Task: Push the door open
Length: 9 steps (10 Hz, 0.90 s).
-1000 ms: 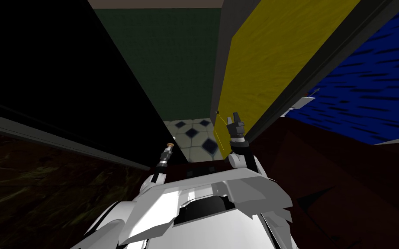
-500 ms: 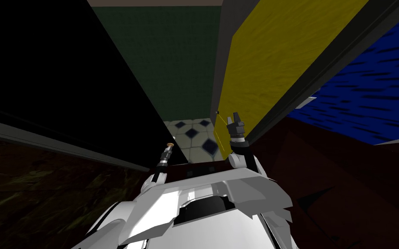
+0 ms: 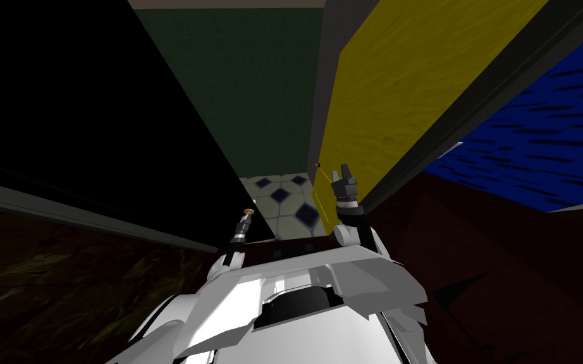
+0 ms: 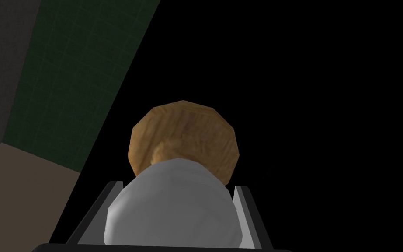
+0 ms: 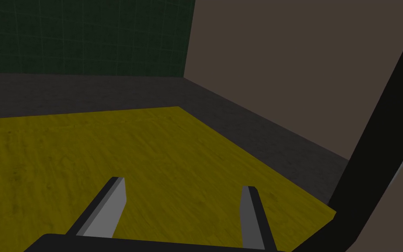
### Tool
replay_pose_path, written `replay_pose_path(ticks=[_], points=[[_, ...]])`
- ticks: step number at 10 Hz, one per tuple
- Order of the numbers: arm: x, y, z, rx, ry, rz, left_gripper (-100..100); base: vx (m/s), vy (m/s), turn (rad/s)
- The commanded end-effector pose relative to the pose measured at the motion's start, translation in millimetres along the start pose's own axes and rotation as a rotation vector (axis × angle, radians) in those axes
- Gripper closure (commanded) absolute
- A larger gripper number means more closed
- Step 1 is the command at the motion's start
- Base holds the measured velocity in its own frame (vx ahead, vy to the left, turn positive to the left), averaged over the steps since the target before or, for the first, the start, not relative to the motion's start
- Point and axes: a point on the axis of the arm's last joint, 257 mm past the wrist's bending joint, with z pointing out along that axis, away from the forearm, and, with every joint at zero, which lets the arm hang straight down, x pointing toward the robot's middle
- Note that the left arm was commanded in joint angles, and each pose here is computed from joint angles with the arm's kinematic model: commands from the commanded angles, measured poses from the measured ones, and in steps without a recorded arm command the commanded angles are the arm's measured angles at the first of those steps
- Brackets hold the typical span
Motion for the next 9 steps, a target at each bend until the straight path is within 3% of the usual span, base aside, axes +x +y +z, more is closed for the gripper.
replay_pose_path(ticks=[1, 6, 7, 9], points=[[-4.1, 1.1, 2.9, -0.006, -0.013, -0.056, 100, 0.031, 0.002, -0.002], [-5.8, 1.7, 4.4, -0.022, -0.032, -0.197, 100, 0.038, 0.002, -0.004], [-5.8, 1.7, 4.4, -0.022, -0.032, -0.2, 100, 0.029, 0.005, -0.003], [-6.9, 2.4, 5.4, -0.034, -0.047, -0.281, 100, 0.045, 0.002, 0.0]])
